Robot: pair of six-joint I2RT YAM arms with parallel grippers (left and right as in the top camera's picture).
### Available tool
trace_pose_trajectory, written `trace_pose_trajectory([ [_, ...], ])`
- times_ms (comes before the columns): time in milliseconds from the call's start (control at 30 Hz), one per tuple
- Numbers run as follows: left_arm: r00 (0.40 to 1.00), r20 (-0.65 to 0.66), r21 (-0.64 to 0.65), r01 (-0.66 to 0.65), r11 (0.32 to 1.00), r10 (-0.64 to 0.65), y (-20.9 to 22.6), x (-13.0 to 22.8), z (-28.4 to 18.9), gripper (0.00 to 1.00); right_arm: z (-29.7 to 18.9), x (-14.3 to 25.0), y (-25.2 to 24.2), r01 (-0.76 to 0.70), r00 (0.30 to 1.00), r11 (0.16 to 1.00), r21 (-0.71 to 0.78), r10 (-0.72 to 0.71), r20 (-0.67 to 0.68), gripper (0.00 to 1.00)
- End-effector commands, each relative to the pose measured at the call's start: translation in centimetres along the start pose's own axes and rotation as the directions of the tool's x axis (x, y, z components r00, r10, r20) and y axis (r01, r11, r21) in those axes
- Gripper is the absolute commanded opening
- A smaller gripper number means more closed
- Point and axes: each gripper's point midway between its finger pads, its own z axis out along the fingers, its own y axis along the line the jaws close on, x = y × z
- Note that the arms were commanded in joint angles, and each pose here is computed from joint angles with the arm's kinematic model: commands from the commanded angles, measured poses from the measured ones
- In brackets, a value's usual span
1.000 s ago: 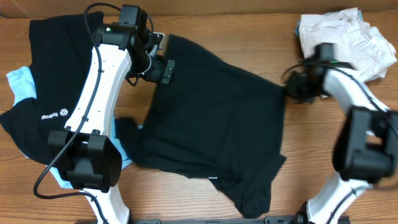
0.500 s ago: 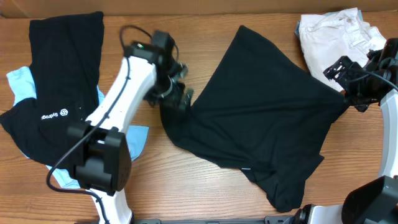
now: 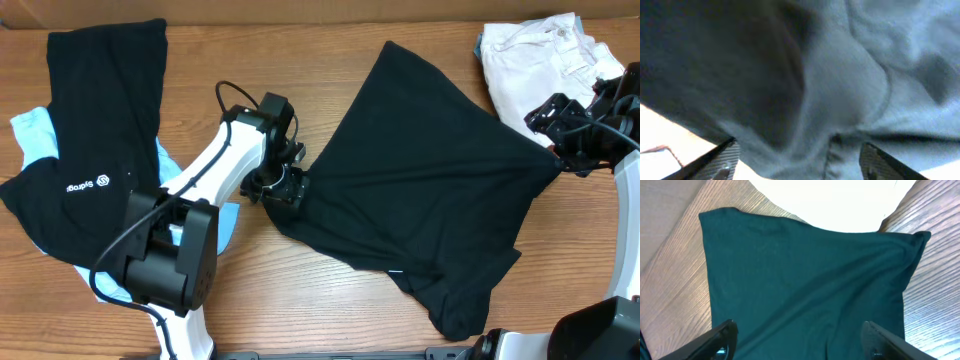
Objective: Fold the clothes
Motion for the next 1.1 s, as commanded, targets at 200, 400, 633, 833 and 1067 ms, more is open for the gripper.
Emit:
trace_pose_trajectory([
  [200, 0.995, 0.098, -0.026, 0.016, 1.000, -0.014, 0.9, -1.6, 2.5, 0.04, -1.0, -0.4, 0.7, 0.047, 0.998, 0.999, -0.019, -0.046, 0.033, 0.74],
  [400, 0.971, 0.228, -0.203, 0.121, 0.972, -0.073, 5.3, -4.5, 0.8, 0.04, -1.0, -0.5, 0.8, 0.049, 0.998, 0.999, -0.021, -0.048, 0.039, 0.70],
  [633, 0.769, 0.627, -0.304, 0.391, 0.869, -0.127, 15.6, -13.0, -9.5, 0.04, -0.8, -0.4, 1.7, 0.073, 0.997, 0.997, -0.034, -0.071, 0.043, 0.70],
  [833, 0.469, 0.878, -0.166, 0.481, 0.861, -0.093, 19.8, -18.3, -19.1, 0.85, -0.4, 0.0, 3.5, 0.121, 0.992, 0.991, -0.060, -0.118, 0.045, 0.71],
  [1067, 0.496, 0.862, -0.093, 0.359, 0.929, -0.106, 16.6, -18.9, -24.0, 1.00, -0.4, 0.5, 4.1, 0.128, 0.992, 0.989, -0.076, -0.125, 0.032, 0.99],
])
